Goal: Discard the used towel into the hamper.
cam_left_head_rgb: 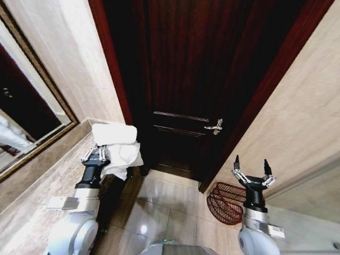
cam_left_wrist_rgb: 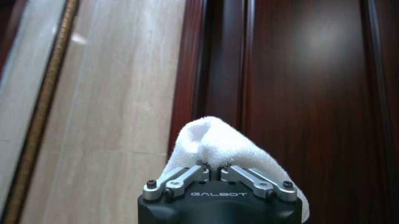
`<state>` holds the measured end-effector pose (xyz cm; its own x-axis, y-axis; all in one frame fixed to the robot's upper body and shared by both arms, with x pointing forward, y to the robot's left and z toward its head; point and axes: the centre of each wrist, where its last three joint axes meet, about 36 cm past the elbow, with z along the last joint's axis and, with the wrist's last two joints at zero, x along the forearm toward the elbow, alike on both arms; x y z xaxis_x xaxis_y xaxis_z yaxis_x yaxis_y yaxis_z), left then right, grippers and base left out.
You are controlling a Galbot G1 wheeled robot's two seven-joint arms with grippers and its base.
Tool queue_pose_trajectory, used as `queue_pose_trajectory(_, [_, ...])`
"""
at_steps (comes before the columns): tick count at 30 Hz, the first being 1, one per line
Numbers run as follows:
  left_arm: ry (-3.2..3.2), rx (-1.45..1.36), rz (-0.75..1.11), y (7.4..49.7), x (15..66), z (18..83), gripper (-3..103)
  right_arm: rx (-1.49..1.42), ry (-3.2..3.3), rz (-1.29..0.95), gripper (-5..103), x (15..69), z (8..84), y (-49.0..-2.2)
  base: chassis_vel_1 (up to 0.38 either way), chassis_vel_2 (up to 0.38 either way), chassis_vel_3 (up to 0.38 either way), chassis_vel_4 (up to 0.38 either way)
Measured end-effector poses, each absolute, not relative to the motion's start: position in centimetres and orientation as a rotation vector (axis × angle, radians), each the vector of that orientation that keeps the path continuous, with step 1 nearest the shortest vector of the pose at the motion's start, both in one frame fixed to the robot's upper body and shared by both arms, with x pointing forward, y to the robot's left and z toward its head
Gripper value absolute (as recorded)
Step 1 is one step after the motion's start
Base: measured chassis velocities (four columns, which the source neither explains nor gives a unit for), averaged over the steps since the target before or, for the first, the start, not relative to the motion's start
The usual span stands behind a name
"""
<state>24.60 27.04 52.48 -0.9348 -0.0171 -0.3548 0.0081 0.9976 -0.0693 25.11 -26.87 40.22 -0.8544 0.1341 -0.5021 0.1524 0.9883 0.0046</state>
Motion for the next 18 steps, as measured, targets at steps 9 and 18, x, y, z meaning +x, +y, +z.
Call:
queue_pose_trajectory(9, [2.778, 0.001, -0.095, 26.97, 24.60, 52.45, 4, 0.205, 2.605, -0.052, 100, 25.23, 40.26, -26.95, -0.075, -0.076, -0.065, -0.081])
queue_pose_trajectory(18, [2.786, 0.012, -0.092, 26.69, 24.44, 52.24, 4, 0.204, 2.602, -0.054, 100, 25.23, 40.38, -27.01, -0.118, -0.114, -0.108, -0.107])
